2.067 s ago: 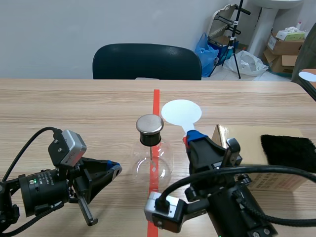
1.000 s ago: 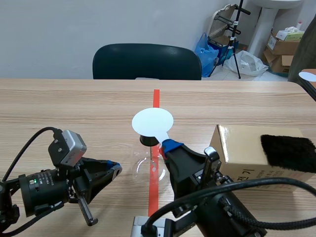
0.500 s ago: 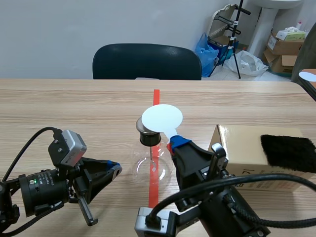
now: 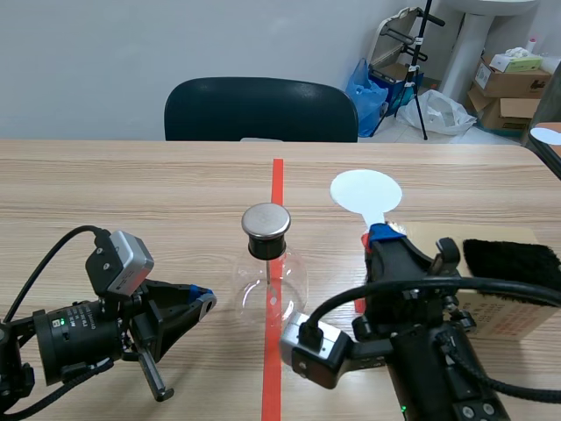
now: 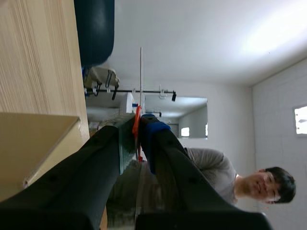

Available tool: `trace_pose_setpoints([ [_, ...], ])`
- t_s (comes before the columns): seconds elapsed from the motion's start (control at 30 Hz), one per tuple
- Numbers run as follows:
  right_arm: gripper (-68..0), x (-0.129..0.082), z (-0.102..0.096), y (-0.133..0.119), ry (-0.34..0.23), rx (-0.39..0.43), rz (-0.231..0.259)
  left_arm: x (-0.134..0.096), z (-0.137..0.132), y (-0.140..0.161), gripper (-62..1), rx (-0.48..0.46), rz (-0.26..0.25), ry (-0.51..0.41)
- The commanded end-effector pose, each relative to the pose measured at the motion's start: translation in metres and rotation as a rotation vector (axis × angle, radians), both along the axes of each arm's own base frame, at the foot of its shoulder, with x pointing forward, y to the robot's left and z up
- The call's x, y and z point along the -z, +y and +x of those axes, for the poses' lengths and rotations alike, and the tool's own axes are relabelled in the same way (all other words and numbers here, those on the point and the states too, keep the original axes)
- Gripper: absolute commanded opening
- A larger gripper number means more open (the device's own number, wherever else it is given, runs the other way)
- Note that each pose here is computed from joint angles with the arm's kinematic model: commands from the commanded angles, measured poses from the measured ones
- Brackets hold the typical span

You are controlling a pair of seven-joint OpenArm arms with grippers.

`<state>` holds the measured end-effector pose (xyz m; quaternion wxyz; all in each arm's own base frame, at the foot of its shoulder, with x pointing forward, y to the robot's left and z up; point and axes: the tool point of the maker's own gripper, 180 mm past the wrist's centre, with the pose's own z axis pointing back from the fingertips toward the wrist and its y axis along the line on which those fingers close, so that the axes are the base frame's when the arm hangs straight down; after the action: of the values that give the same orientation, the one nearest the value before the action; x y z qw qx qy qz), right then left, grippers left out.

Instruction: Do the electroscope experiment

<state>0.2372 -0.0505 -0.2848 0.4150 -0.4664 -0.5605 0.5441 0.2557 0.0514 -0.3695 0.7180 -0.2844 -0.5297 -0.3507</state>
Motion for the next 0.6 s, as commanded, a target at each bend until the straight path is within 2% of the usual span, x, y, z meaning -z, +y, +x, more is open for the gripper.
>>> trace_pose_setpoints([
  [0.0,-66.5,-0.01,0.008,-0.007,-0.038,0.033,0.009,-0.013,0.005,-0.005,-57.8,0.001,-0.037,-0.031],
  [0.23,-66.5,-0.011,0.01,-0.024,-0.04,0.129,0.018,-0.013,0.005,-0.005,-57.8,0.001,-0.037,-0.031],
  [0.57,-66.5,-0.011,0.01,-0.027,-0.04,0.143,0.019,-0.013,0.005,-0.005,-57.8,0.001,-0.037,-0.031],
])
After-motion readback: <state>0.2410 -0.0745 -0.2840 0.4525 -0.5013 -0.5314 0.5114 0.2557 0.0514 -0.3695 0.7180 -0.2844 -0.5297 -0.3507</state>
